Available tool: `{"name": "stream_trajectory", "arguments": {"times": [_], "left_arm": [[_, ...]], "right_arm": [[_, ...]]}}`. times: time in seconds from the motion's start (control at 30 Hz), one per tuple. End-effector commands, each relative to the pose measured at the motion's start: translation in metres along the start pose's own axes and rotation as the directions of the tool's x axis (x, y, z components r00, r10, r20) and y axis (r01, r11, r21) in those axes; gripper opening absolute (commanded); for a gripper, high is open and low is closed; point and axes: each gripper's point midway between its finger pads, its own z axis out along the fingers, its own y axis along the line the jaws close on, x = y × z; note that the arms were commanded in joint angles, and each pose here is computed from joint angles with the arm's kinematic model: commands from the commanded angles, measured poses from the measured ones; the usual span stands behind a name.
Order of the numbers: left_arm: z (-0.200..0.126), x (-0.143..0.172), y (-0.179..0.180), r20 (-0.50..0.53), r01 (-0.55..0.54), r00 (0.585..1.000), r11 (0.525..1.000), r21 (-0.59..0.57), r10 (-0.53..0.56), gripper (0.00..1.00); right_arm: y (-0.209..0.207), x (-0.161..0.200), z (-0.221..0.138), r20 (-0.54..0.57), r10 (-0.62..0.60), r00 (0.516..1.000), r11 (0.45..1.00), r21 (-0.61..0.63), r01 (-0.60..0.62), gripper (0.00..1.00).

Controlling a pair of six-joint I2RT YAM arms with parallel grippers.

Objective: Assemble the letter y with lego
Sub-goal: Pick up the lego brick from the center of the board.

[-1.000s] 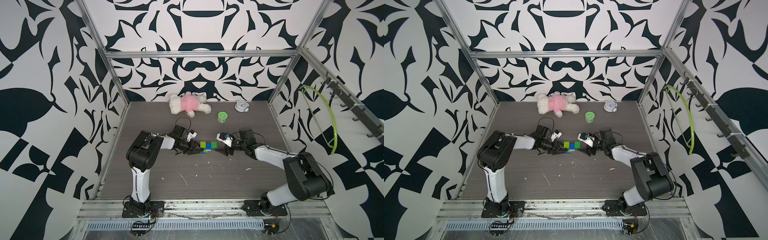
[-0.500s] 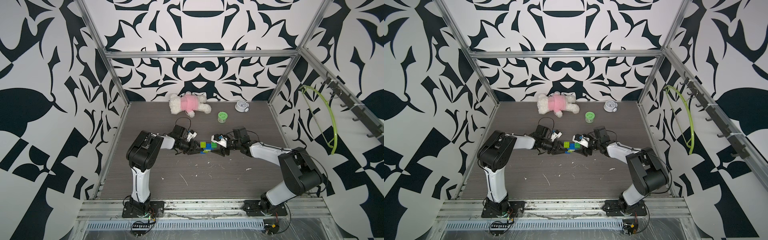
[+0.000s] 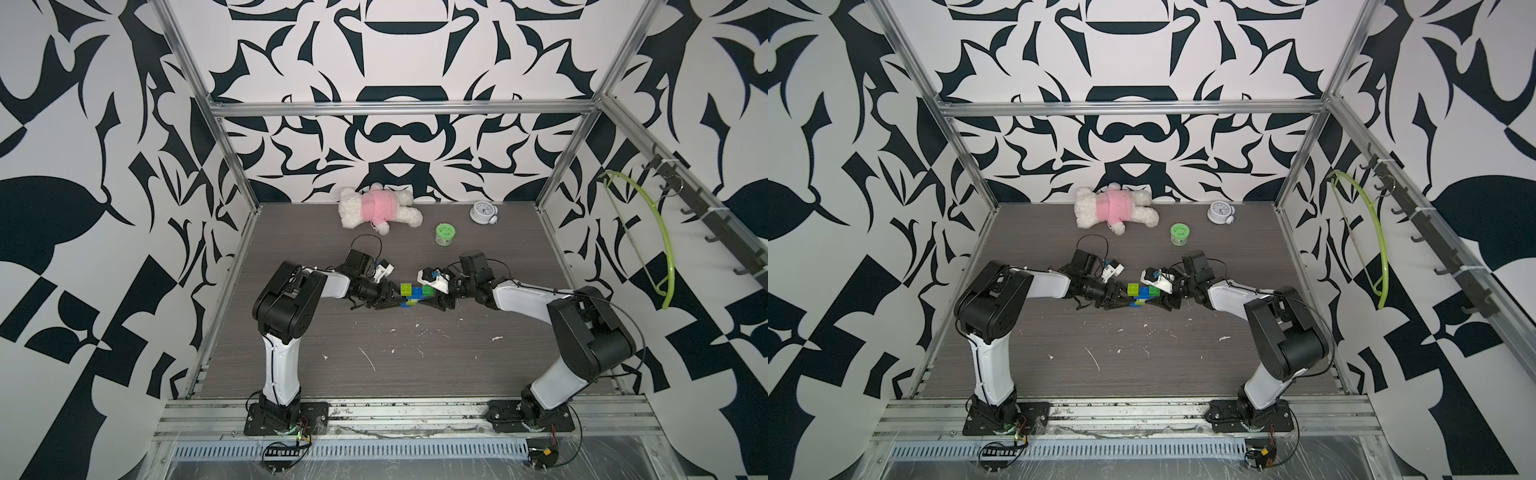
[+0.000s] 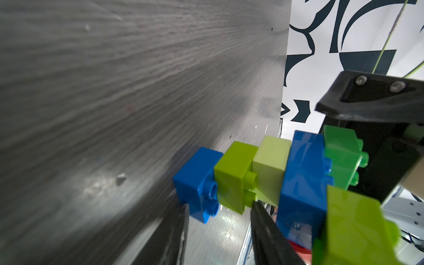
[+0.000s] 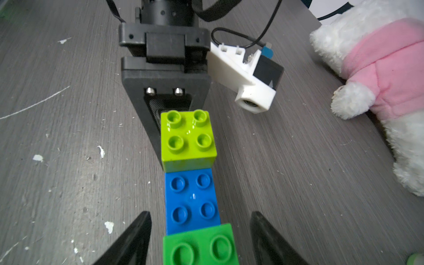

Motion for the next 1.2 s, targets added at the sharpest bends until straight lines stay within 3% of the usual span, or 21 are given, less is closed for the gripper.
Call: {"name": "stream_trajectory", "arguments": {"times": [0.0,1.17], "left_arm": [[-0.001,0.065,0.127,-0.01,0.263,0.955,0.861,-0.434,-0.297,0.46],[-0.001,0.064,0.127,-0.009,0.262,0.955,0.861,-0.436,-0.295,0.46]], "right_arm": [[-0.009,-0.016,-0.001,0.021,-0.041,0.999,0.999,0.012,0.041,0.69],[-0.002,-0.011,0.012,-0.048,-0.081,0.996,0.995,-0.054,0.078,0.57]]}}
